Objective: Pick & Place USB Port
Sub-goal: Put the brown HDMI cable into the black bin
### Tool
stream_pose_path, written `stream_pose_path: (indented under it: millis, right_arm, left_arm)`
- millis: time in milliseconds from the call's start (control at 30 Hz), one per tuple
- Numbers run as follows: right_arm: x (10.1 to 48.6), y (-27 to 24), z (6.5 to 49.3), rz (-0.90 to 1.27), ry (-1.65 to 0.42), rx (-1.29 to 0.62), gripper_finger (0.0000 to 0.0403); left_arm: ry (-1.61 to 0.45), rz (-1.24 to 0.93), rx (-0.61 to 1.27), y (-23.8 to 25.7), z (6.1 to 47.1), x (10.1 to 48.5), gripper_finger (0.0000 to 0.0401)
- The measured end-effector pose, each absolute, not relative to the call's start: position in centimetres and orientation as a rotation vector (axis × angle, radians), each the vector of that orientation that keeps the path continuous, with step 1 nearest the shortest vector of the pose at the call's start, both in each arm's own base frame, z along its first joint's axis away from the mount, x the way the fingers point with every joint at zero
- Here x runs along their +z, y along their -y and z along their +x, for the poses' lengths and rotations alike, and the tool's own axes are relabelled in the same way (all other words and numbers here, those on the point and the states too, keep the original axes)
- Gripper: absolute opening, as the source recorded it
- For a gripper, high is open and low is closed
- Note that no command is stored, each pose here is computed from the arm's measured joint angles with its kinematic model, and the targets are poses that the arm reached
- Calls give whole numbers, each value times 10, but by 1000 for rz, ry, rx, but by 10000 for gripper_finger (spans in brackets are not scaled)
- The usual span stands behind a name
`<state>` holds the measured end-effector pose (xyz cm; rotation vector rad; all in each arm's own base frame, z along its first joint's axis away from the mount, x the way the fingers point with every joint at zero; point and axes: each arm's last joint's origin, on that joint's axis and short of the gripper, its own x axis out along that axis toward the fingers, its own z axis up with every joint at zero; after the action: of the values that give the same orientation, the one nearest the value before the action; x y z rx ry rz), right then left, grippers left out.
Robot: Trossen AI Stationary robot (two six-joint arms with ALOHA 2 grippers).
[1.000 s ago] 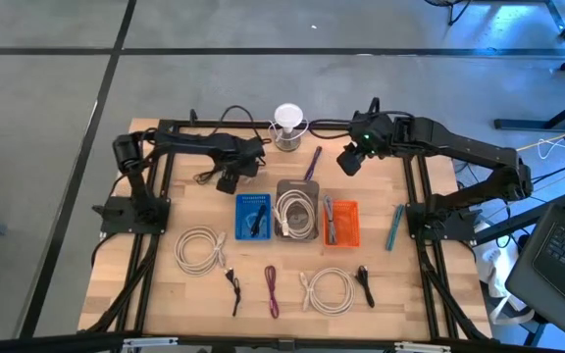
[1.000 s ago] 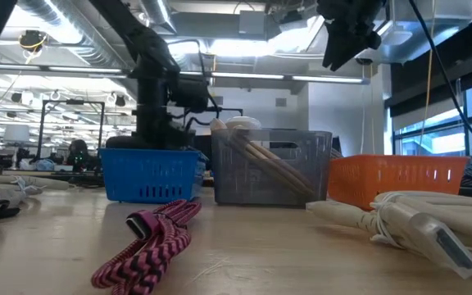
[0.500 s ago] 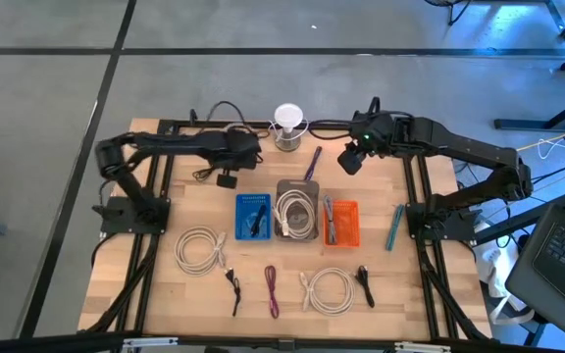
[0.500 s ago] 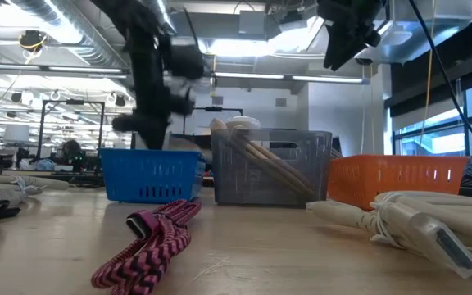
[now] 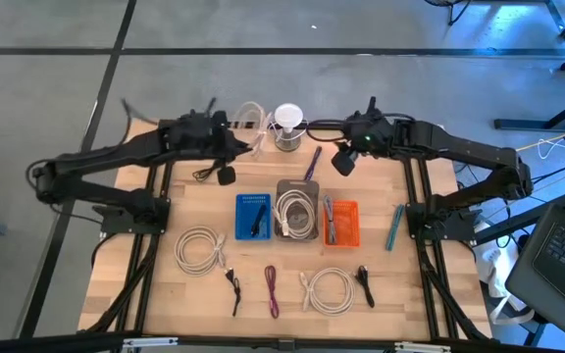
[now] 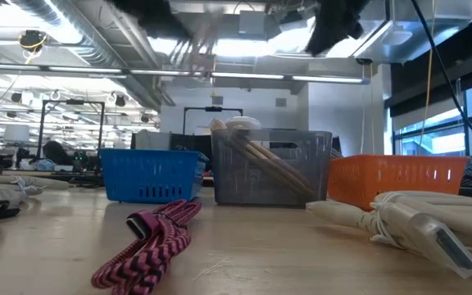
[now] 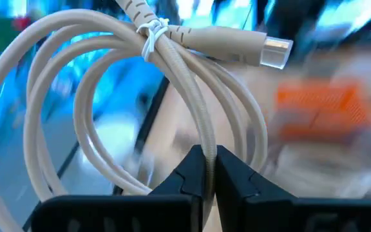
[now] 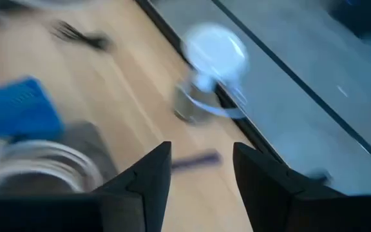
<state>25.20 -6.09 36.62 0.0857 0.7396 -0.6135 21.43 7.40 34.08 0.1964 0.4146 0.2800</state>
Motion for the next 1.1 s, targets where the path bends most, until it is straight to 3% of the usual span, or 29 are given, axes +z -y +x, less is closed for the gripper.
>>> stream_pose_path:
  millis: [300,600,733,900,1100]
  right_arm:
    - [391,18,278,-4,-451,-195,170]
    - [408,-17,285,-114,-258,-54,170]
    - [408,-21,284,-162,-268,-130,170]
    - [406,-17,282,-277,-308,-397,170]
    - [406,-17,287,-355,-312,-431,170]
  left_arm:
    - [-46,219,96,-58,234,356,9]
    - [64,221,-110,-50,260,351,9]
    - [50,191,-140,-49,266,345,9]
    - [90,189,-196,-40,269,347,9]
    - [103,190,-218,-33,270,348,8]
